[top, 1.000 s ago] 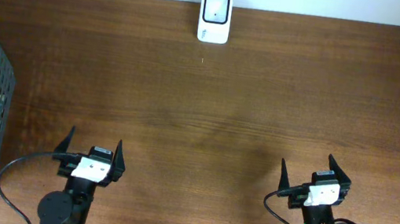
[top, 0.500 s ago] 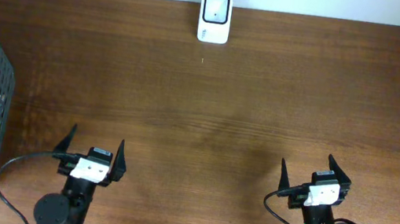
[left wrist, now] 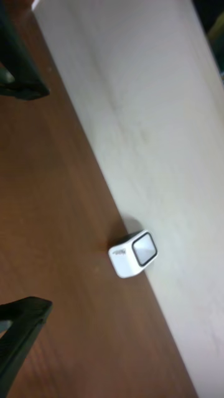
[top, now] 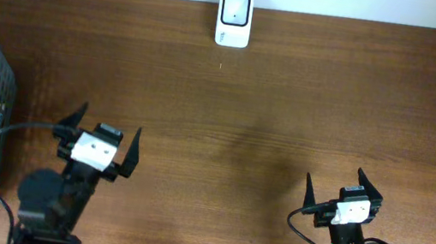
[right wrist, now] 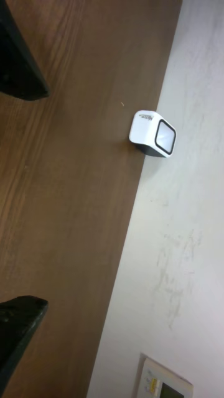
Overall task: Scan the item barcode
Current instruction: 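Reach the left gripper into the grey basket and grasp the snack bag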
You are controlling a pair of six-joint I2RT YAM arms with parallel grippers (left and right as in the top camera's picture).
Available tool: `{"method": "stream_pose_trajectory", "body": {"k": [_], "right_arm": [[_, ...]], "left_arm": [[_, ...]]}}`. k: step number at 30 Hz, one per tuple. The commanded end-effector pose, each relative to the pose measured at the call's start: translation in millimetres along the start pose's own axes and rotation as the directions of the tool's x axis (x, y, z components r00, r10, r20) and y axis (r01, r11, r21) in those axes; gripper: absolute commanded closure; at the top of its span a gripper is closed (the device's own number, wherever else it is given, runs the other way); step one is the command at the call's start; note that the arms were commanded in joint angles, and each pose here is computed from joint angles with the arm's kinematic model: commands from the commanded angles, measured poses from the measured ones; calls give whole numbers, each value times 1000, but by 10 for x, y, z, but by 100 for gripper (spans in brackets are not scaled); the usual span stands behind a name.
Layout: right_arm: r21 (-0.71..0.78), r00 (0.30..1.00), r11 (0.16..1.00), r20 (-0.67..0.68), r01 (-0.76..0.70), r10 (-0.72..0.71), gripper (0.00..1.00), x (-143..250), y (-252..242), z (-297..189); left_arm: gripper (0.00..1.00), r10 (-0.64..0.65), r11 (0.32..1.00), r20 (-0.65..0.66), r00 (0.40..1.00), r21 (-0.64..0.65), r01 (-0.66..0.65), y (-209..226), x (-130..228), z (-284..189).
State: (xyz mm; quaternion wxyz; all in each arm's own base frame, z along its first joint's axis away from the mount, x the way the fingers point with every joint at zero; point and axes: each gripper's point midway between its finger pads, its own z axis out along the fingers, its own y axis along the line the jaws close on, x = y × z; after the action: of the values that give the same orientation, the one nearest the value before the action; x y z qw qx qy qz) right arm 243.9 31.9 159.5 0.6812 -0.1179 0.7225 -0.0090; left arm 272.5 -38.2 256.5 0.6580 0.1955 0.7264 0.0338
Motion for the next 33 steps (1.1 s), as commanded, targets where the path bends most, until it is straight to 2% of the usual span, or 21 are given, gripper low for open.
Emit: {"method": "stream_pose_trajectory", "body": {"k": [1,6,9,10,12,14,16,18,21,24,25,27,29,31,33], "right_arm": [[-6,1000,1000,-1,-4,4,1,26,11,3],[-6,1000,1000,-1,-4,4,1,24,11,3],[-6,1000,1000,-1,-4,4,1,26,11,3],[-6,1000,1000,-1,-4,4,1,26,11,3],[-6,1000,1000,-1,-4,4,1,26,11,3],[-6,1000,1000,-1,-4,4,1,24,11,3],[-6,1000,1000,-1,-4,4,1,26,11,3],[-6,1000,1000,-1,-4,4,1,26,11,3],[-6,1000,1000,-1,-4,4,1,26,11,3],[-6,1000,1000,-1,-4,4,1,24,11,3],[-6,1000,1000,-1,-4,4,1,24,11,3],[-6,1000,1000,-1,-4,4,1,26,11,3],[-6,1000,1000,-1,-4,4,1,26,11,3],[-6,1000,1000,-1,-4,4,1,24,11,3],[-6,1000,1000,-1,-4,4,1,26,11,3]], "left_arm": [[1,-13,998,26,1000,57,11,46,-419,28],[1,-49,987,-169,984,140,73,145,-705,205],[1,-70,963,-369,927,218,159,160,-787,405],[1,-81,932,-435,897,286,223,93,-866,512],[1,-91,897,-464,881,346,274,21,-928,645],[1,-119,877,-507,854,349,330,-3,-843,854],[1,-115,879,-521,846,344,331,7,-758,962],[1,-127,902,-546,828,284,325,147,-631,1045],[1,-313,928,-521,794,9,371,873,-637,1029],[1,-417,909,-405,814,-184,374,1688,-840,777],[1,-444,890,-363,819,-287,355,2049,-869,600],[1,-565,754,-278,777,-557,349,2712,-698,170],[1,-665,599,-190,722,-713,364,3090,-475,-201],[0,-732,475,-110,672,-790,388,3333,-273,-463],[1,-773,384,-70,631,-843,377,3553,-17,-692]]}}
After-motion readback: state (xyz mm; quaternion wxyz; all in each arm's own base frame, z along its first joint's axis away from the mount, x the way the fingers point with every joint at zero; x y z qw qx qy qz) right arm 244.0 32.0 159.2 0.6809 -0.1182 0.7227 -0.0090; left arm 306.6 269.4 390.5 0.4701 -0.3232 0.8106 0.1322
